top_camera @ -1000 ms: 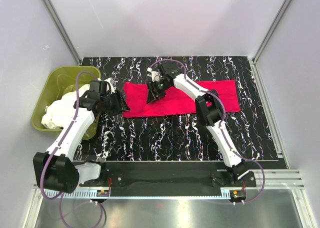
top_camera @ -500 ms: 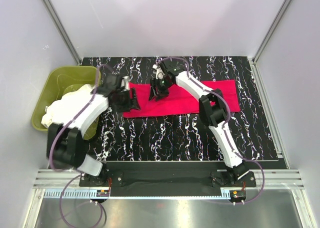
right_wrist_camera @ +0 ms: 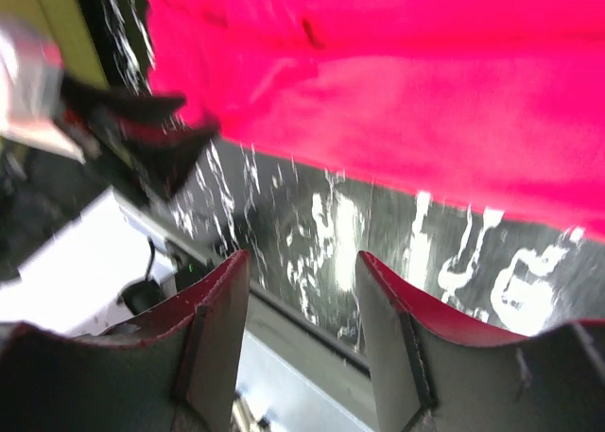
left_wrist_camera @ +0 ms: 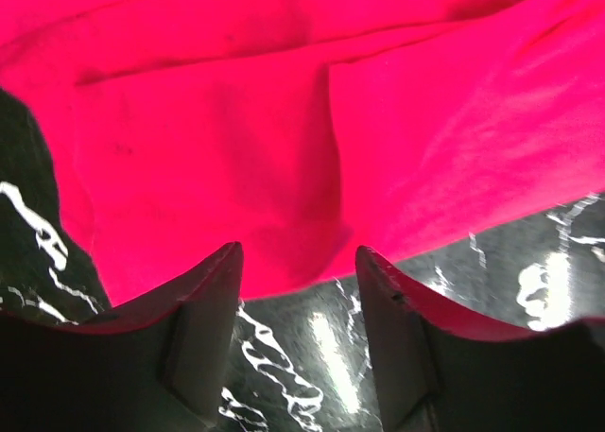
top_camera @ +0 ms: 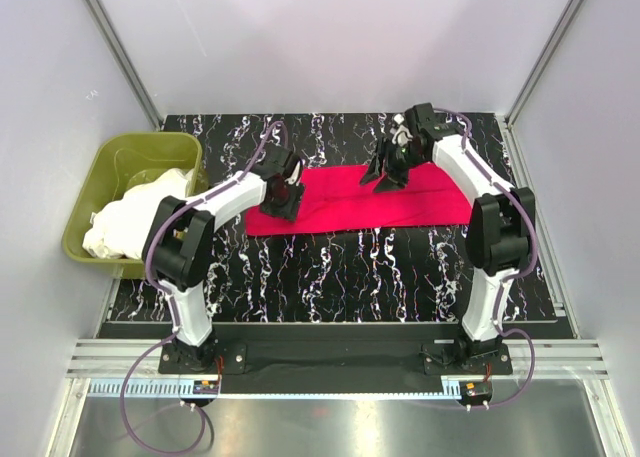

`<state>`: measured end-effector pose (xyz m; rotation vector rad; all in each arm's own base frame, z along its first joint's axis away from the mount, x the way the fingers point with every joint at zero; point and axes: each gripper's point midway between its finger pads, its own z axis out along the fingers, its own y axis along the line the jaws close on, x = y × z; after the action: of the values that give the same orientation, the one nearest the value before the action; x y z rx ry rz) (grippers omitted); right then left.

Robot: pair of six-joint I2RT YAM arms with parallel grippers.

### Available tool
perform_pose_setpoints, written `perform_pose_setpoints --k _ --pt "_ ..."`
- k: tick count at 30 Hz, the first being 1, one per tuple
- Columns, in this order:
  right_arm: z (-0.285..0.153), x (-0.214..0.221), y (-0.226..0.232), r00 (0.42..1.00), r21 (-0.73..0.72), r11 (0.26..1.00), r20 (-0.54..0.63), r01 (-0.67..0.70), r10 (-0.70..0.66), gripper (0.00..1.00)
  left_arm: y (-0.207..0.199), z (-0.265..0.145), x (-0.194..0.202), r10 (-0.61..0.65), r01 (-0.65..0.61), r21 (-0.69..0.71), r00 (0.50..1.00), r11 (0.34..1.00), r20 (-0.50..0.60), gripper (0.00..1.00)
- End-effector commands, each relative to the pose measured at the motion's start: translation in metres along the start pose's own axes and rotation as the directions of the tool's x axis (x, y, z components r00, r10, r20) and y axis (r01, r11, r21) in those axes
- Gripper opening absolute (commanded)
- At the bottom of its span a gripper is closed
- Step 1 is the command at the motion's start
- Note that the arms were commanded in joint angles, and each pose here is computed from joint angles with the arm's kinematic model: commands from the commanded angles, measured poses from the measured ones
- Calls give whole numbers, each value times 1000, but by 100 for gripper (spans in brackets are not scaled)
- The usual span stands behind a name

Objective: Fold and stack the t-shirts
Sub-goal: Fold the tshirt

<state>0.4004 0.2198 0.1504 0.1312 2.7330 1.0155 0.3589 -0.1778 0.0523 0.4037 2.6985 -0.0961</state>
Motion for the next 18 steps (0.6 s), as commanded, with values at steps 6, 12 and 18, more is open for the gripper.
perform_pose_setpoints --k 6,12,18 --pt "-8 43 6 997 -45 998 -57 45 -47 56 -17 3 -42 99 -106 55 988 993 118 43" --pt "-2 45 6 997 -65 997 -75 28 -33 55 -40 4 -44 112 -132 183 986 974 121 42" --pt "0 41 12 997 -96 995 -73 8 -15 54 -47 10 -43 111 -125 214 991 969 79 42"
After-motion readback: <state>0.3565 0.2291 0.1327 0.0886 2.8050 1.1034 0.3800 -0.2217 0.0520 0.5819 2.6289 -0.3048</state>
